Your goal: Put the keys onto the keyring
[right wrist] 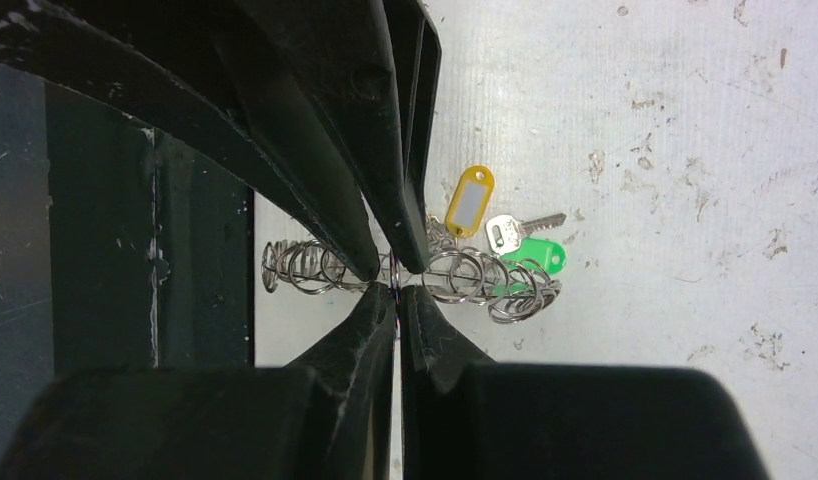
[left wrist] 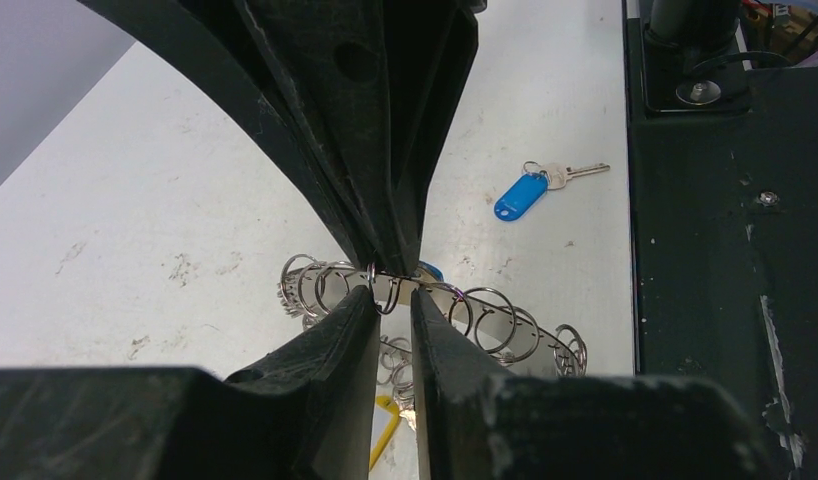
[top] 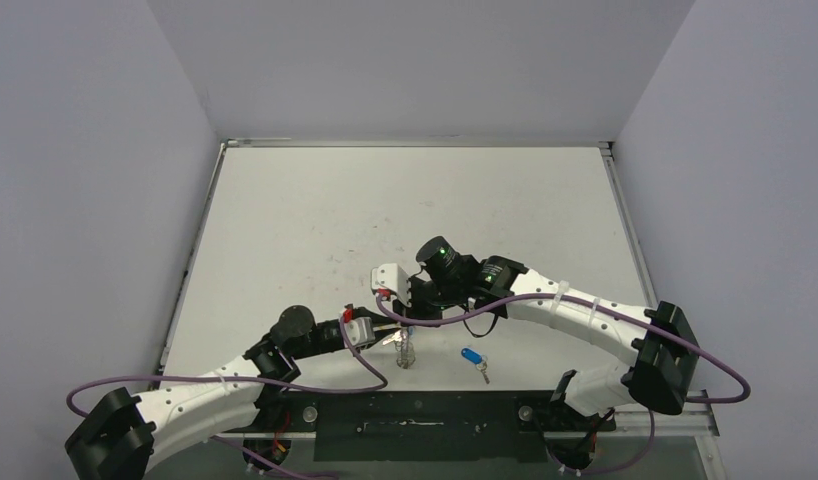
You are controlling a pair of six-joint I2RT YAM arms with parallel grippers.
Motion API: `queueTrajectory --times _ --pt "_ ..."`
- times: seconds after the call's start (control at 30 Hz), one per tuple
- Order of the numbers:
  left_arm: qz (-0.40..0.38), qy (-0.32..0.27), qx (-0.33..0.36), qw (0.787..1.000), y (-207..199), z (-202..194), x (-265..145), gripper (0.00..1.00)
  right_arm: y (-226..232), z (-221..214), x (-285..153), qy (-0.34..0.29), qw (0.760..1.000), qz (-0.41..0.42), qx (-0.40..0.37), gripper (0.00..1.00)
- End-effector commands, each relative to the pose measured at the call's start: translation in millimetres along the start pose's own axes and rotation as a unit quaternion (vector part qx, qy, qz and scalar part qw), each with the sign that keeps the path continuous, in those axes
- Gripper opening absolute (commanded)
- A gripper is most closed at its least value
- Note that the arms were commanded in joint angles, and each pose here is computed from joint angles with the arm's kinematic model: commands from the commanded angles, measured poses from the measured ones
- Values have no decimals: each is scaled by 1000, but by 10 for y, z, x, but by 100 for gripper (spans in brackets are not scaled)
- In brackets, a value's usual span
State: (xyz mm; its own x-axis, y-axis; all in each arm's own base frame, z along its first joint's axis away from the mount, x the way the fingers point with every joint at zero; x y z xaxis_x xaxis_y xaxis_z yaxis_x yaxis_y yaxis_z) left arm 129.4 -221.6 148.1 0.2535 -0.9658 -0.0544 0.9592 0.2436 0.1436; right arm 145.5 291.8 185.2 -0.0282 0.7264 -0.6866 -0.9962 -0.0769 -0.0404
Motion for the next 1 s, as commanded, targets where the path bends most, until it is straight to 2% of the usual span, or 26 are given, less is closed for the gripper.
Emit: queueTrajectory --times 0.0,0.07,0.17,0.37,0.63,0.83,0.97 --pt "5 -56 30 998 69 353 54 19 -9 126 20 -17 1000 8 -13 0" --pt "11 -57 27 998 80 358 53 26 -3 123 23 -17 1000 10 -14 0" --pt "13 -58 26 998 84 358 52 27 5 127 24 -17 1000 12 -16 0" --pt "13 -59 28 998 87 365 54 1 11 122 19 -17 1000 12 -17 0" --pt "16 -54 19 998 88 333 52 0 -2 124 23 -19 1000 5 -20 0" --pt "43 -71 -1 997 100 292 -5 0 -53 153 -31 -56 998 -17 -25 25" --pt "53 -85 -9 995 98 291 -32 0 -42 133 -133 -102 994 -8 -46 40"
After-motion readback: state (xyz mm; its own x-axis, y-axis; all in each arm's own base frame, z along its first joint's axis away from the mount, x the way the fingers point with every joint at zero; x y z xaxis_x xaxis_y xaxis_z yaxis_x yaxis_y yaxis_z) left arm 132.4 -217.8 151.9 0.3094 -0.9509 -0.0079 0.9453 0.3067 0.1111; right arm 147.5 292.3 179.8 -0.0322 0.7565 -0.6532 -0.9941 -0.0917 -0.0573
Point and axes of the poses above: each gripper's point midway between its finger pads, its own x axis out along the fingers, its own y axis along the line the jaws close on, z = x × y, the point moved 5 cm from there along -x, back along the fingers, and after that the axes turned 4 degrees about -x, right-handed, at the moved point
